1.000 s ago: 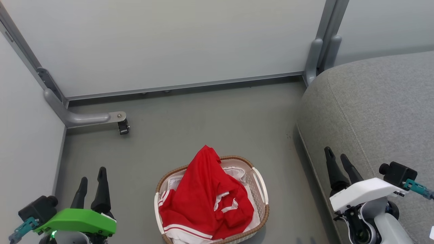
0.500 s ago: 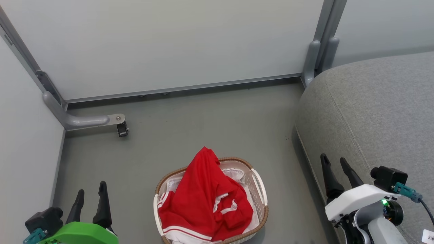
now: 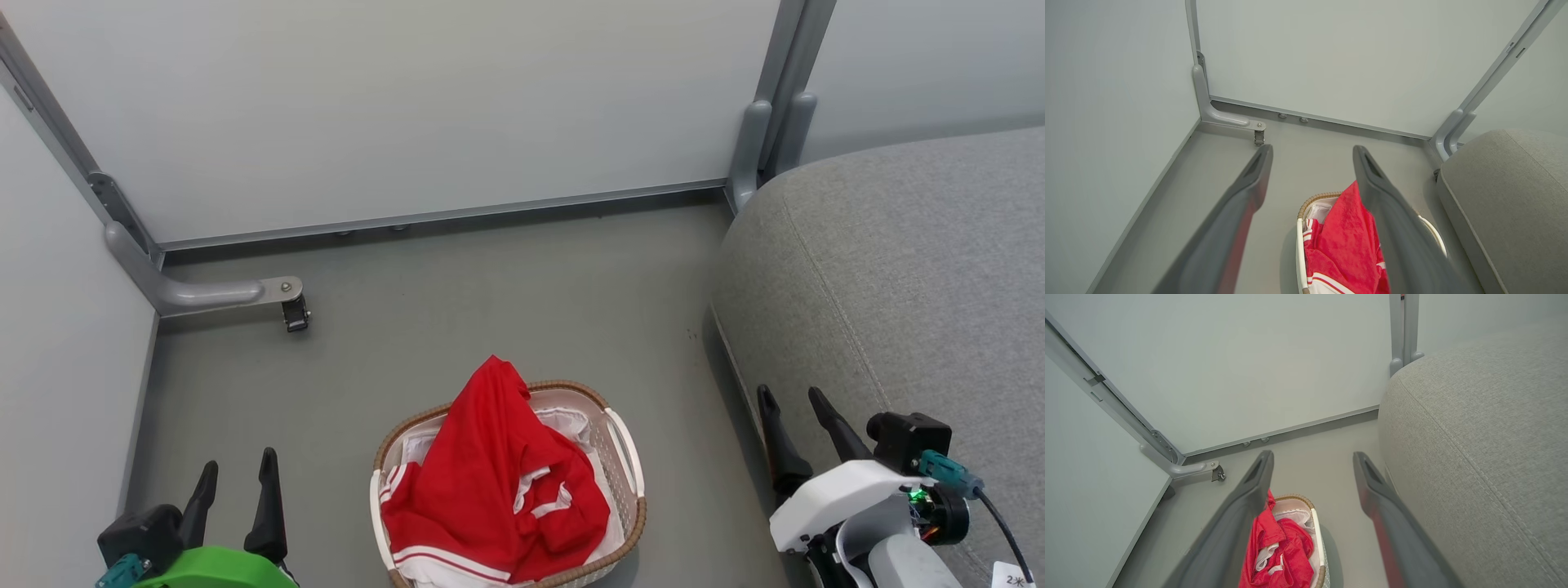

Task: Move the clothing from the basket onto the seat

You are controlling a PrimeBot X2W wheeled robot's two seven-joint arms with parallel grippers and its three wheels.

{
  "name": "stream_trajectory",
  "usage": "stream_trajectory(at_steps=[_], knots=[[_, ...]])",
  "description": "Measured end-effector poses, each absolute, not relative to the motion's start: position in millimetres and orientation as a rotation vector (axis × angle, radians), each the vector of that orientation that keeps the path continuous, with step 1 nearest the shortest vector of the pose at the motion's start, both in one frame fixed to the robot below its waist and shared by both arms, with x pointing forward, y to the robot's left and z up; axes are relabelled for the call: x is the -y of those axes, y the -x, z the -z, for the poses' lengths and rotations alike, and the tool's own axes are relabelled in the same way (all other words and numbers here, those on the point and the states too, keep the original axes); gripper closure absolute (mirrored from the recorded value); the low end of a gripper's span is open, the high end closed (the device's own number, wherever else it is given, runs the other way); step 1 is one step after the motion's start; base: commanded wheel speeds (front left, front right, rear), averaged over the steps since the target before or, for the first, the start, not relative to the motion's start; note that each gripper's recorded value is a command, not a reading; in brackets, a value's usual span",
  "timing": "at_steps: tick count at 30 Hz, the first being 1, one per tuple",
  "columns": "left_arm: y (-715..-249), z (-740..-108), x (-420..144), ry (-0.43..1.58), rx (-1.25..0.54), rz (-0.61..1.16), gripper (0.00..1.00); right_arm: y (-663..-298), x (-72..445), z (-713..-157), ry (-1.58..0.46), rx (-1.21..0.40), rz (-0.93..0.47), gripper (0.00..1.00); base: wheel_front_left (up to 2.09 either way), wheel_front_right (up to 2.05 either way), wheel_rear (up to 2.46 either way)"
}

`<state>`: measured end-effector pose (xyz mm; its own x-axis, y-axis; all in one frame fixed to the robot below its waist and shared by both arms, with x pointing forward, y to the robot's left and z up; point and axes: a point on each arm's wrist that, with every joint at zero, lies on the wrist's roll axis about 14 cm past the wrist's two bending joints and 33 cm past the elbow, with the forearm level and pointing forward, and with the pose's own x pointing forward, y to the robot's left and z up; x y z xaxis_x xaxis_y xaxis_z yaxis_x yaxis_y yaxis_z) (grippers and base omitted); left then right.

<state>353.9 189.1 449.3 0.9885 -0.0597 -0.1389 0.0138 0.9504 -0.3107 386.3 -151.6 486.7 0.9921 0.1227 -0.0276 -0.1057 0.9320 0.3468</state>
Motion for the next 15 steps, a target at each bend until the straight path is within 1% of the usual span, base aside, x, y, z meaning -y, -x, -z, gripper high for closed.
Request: stream_trajectory(at_steps=[15], knots=[[-353.9,-450.0,-194.1,0.212,-0.13,0.041,0.0,-388.7,148.2,-482.6,-0.216,-0.046,-0.139,0.0,0.0,0.0,0.0]])
